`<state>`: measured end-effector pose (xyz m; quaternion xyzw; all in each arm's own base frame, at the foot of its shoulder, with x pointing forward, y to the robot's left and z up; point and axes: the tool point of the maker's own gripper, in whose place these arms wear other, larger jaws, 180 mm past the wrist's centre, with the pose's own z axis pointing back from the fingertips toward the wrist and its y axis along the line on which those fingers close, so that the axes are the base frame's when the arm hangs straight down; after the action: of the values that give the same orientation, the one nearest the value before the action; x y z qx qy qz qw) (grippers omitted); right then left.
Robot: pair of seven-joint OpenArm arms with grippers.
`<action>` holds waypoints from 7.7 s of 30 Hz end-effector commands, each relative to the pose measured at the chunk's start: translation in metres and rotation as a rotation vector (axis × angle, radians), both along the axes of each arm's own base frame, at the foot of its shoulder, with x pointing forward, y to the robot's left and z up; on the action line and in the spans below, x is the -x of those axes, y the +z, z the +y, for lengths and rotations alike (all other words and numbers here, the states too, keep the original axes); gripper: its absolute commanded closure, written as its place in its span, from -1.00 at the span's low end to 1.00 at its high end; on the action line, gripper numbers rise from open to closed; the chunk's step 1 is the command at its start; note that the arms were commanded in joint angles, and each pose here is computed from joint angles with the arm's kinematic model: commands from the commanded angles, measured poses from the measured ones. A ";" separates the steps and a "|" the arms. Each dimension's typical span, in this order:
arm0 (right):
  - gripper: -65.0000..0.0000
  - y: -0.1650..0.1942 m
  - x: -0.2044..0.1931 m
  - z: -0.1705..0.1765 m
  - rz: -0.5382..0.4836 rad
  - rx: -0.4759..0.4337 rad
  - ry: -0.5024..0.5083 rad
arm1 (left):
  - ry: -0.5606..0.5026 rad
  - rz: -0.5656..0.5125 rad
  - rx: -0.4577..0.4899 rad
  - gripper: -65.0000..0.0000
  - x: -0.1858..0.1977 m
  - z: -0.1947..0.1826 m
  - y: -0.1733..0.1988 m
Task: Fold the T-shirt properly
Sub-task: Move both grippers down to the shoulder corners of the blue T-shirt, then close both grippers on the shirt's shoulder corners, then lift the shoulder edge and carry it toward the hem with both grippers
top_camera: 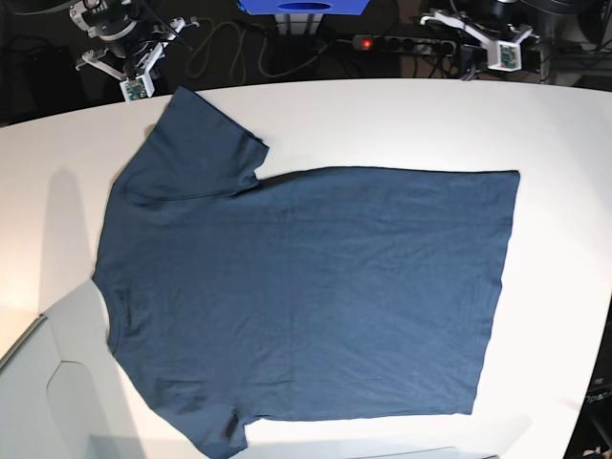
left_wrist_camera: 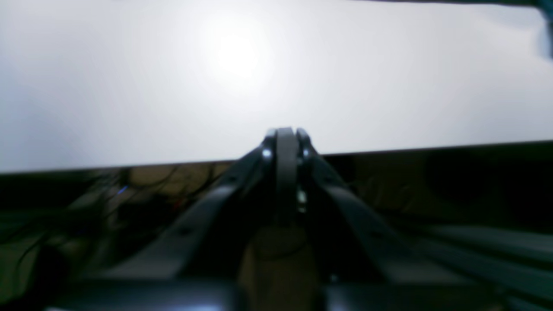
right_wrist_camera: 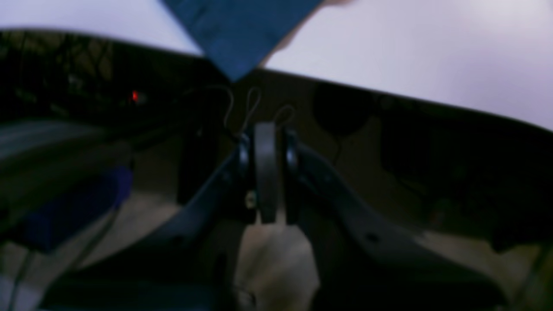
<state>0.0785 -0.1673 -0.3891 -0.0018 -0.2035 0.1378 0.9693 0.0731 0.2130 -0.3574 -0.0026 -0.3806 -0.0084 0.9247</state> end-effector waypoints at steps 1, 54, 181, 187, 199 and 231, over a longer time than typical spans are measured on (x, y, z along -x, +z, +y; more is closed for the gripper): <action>0.78 0.007 -0.008 0.004 -0.032 -0.007 0.037 | 0.001 -0.049 -0.004 0.71 -0.014 0.000 0.011; -0.03 0.019 -0.058 0.012 -0.152 -0.017 0.103 | 0.419 -0.119 0.170 0.17 -0.167 0.107 -0.052; 1.00 0.096 -0.196 -0.012 -0.536 0.042 0.105 | 0.373 -0.391 0.166 1.00 -0.191 0.085 0.045; 1.00 0.093 -0.232 -0.021 -0.551 0.027 0.071 | 0.398 -0.420 0.201 1.00 -0.216 0.090 0.045; 1.00 0.087 -0.302 -0.037 -0.550 -0.031 -0.004 | 0.461 -0.435 0.283 1.00 -0.266 0.104 0.034; 1.00 0.127 -0.374 -0.032 -0.692 -0.128 -0.032 | 0.414 -0.436 0.350 1.00 -0.323 0.085 0.037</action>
<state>0.4386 -0.2008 -0.2932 0.0079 -0.4864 0.0949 0.8685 0.3862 0.2922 -0.3434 -0.0836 -0.5285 0.2522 0.8063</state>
